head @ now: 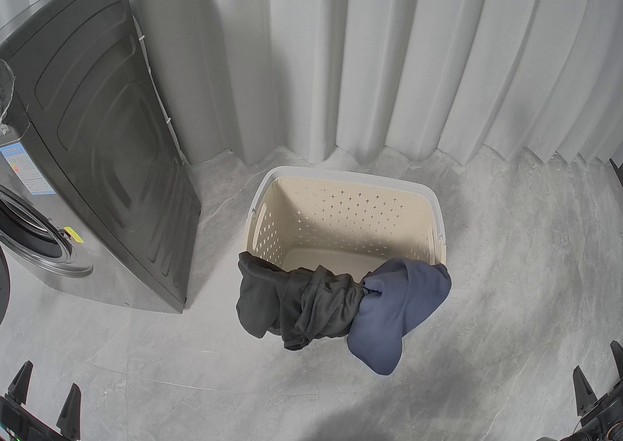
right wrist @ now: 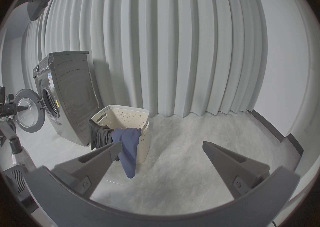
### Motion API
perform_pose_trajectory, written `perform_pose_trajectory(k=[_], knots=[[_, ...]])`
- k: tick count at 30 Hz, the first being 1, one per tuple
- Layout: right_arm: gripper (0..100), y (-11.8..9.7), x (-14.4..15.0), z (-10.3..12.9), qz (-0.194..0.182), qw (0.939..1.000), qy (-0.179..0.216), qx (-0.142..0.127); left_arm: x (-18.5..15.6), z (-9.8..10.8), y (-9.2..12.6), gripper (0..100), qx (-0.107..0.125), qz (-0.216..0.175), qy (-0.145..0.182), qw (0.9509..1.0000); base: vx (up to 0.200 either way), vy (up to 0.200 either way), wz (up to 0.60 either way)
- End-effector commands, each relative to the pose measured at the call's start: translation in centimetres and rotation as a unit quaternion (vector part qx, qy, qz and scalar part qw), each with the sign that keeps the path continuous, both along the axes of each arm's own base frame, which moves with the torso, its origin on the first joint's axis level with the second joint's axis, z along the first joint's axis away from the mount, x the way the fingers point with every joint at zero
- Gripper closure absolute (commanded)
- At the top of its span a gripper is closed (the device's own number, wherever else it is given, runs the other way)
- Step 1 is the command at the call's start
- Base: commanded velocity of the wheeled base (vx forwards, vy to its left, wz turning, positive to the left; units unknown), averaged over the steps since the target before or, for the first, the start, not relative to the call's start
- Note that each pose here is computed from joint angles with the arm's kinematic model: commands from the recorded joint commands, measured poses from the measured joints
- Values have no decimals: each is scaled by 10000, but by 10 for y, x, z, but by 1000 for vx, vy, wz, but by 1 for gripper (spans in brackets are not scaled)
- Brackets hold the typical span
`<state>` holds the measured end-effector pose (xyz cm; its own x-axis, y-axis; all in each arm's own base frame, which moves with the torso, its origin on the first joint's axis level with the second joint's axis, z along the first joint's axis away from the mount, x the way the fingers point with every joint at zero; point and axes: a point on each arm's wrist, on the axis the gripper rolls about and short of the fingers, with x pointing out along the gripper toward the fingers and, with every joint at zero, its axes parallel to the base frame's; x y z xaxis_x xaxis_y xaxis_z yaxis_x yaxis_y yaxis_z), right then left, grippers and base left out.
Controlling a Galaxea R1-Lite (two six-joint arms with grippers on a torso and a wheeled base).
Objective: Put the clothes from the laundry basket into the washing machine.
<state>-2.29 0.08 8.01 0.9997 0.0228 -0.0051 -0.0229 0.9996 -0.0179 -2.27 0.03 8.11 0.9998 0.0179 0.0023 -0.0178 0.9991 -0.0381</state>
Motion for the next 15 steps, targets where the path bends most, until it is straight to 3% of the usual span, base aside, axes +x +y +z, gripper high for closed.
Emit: perform_pose_trajectory(k=[1,3,4,7,11,15], knots=[[0,0,-1,-1,9,10000,-81,-56,0,-5,0,0,-1,3,12,10000,0,0,0],[0,0,-9,29,-29,9990,-439,9,0,-5,0,0,6,3,12,10000,0,0,0],[0,0,-10,32,-29,9989,-462,16,0,-5,0,0,6,-5,12,10000,0,0,0],[0,0,0,82,42,9995,-299,96,0,-5,0,0,37,-36,12,10000,0,0,0],[0,0,28,97,120,9994,300,119,0,-5,0,0,45,-36,12,10000,0,0,0],[0,1,45,99,369,9973,625,142,0,-5,0,0,75,-20,13,10000,0,0,0]])
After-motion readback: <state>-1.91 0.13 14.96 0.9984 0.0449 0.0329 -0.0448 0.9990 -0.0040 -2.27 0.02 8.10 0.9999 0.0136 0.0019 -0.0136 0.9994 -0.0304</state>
